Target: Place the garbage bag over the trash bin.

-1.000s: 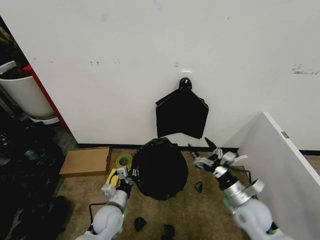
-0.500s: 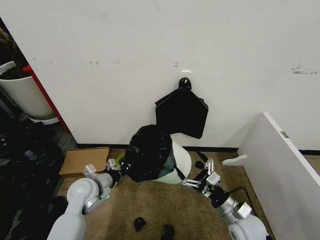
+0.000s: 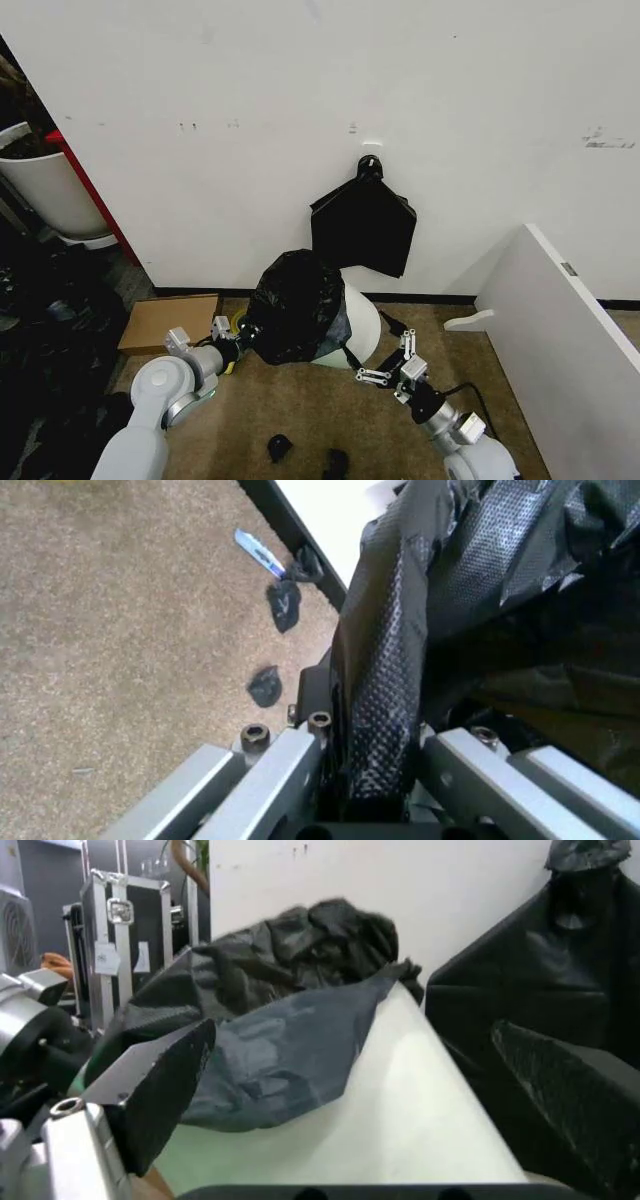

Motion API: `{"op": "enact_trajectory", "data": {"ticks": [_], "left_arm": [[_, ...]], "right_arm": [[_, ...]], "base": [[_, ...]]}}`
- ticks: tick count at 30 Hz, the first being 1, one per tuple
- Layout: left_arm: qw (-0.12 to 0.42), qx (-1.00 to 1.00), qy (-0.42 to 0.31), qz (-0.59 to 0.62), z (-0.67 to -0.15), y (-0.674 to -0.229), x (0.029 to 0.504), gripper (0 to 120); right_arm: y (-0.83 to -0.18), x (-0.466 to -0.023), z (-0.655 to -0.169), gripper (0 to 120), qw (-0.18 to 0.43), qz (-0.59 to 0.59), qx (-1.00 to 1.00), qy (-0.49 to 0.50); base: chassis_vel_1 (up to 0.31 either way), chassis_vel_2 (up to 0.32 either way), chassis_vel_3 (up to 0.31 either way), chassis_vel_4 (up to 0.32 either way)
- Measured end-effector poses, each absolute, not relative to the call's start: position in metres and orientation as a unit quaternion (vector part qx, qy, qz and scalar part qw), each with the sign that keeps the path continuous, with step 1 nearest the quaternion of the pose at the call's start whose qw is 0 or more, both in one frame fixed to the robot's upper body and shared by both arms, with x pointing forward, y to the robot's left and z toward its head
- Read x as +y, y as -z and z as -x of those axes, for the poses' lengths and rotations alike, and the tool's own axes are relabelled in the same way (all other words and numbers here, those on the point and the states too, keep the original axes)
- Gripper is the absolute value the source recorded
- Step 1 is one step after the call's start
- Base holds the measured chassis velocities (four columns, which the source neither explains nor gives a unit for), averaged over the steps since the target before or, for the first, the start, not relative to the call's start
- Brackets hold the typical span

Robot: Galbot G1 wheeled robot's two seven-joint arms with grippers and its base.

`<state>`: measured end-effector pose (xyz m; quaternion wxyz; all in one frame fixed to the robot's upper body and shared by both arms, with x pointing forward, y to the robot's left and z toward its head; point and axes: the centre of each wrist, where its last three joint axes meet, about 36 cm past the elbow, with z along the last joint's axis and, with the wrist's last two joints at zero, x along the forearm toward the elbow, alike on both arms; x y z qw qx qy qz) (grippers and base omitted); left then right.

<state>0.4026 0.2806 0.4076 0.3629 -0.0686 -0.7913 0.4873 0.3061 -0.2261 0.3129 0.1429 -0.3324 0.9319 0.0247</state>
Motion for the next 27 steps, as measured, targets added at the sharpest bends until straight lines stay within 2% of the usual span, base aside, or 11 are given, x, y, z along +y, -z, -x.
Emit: {"op": "enact_trajectory", "data": {"ticks": [17,21,27], "left_arm": [[0.359,-0.793,-0.483,0.093,-0.393,-0.420,0.270,0],[0.358,-0.794,-0.482,0.092,-0.393,-0.421,0.271,0],[0.349,-0.806,-0.472,0.080,-0.393,-0.419,0.265,0]], "right_arm": [[-0.288,-0.245,-0.317,100,0.098,0.268,0.957,0.044],[-0.287,-0.253,-0.315,100,0.107,0.267,0.956,0.058],[-0.294,-0.267,-0.310,100,0.146,0.337,0.930,0.017]], "base": [[0.000,0.000,0.000,0.000],[0.000,0.000,0.000,0.000],[0.000,0.000,0.000,0.000]]}}
